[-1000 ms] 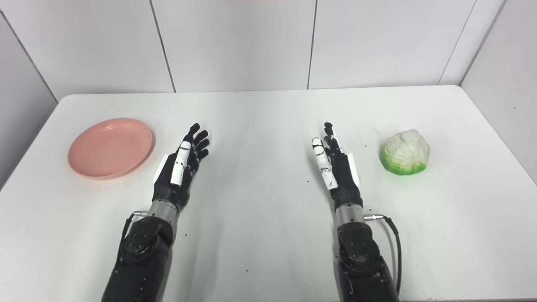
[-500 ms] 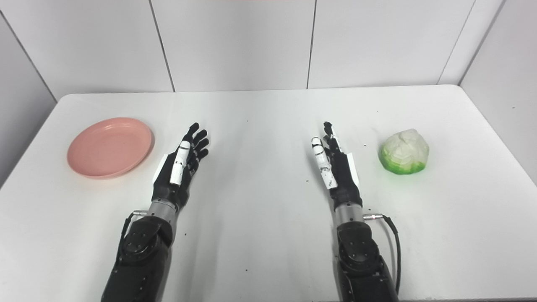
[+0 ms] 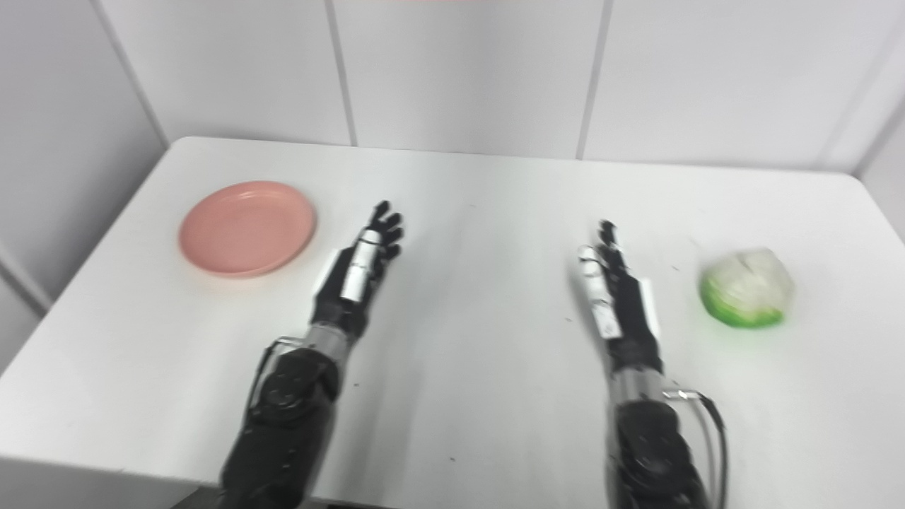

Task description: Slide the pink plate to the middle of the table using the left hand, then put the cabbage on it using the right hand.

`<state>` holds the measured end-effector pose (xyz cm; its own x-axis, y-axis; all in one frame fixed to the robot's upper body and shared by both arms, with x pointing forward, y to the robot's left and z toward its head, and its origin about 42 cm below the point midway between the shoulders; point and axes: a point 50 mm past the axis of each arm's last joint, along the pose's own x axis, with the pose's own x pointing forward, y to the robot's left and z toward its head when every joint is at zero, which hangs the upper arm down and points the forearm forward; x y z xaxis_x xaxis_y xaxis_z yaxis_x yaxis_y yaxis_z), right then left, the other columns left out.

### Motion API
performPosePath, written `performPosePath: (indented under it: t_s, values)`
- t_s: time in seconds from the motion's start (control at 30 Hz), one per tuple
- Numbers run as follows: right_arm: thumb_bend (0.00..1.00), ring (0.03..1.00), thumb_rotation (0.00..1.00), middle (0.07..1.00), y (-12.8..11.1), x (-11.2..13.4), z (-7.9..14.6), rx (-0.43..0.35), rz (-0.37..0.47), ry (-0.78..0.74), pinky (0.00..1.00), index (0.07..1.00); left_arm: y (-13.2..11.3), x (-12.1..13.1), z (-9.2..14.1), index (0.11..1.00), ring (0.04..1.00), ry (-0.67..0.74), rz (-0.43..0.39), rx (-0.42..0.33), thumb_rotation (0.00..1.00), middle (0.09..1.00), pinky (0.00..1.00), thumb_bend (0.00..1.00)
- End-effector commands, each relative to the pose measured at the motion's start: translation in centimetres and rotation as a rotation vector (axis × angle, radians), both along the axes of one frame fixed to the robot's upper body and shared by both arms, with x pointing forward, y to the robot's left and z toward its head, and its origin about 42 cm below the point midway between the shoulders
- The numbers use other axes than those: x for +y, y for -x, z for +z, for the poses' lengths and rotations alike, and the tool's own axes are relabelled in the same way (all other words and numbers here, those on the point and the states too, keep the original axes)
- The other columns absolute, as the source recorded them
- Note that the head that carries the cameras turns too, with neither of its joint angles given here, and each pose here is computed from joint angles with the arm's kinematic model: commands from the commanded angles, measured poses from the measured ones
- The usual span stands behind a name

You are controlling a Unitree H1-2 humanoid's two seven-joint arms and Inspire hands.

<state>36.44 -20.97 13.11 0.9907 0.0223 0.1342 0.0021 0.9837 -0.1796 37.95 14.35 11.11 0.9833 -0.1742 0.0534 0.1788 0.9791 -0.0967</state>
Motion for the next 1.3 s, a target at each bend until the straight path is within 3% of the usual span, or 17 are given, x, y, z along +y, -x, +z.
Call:
performPosePath:
  t_s: [0.0,0.8,1.27]
  values:
    - [0.15,0.958,1.00,0.967,0.5,-1.0,0.2,-0.026,0.001,-0.008,0.95,0.972,0.9,-1.7,-1.9,0.967,0.971,0.003,-0.015,0.048,1.00,0.964,1.00,0.42]
    - [0.10,0.969,1.00,0.980,0.7,-1.2,0.1,-0.022,0.010,-0.015,0.95,0.981,0.7,-2.5,-1.9,0.957,0.961,-0.037,-0.028,0.041,1.00,0.951,1.00,0.45]
    - [0.11,0.968,1.00,0.977,0.5,-1.5,0.0,-0.031,0.020,-0.014,0.95,0.977,0.8,-1.8,2.4,0.958,0.960,0.010,-0.047,-0.088,1.00,0.962,0.99,0.46]
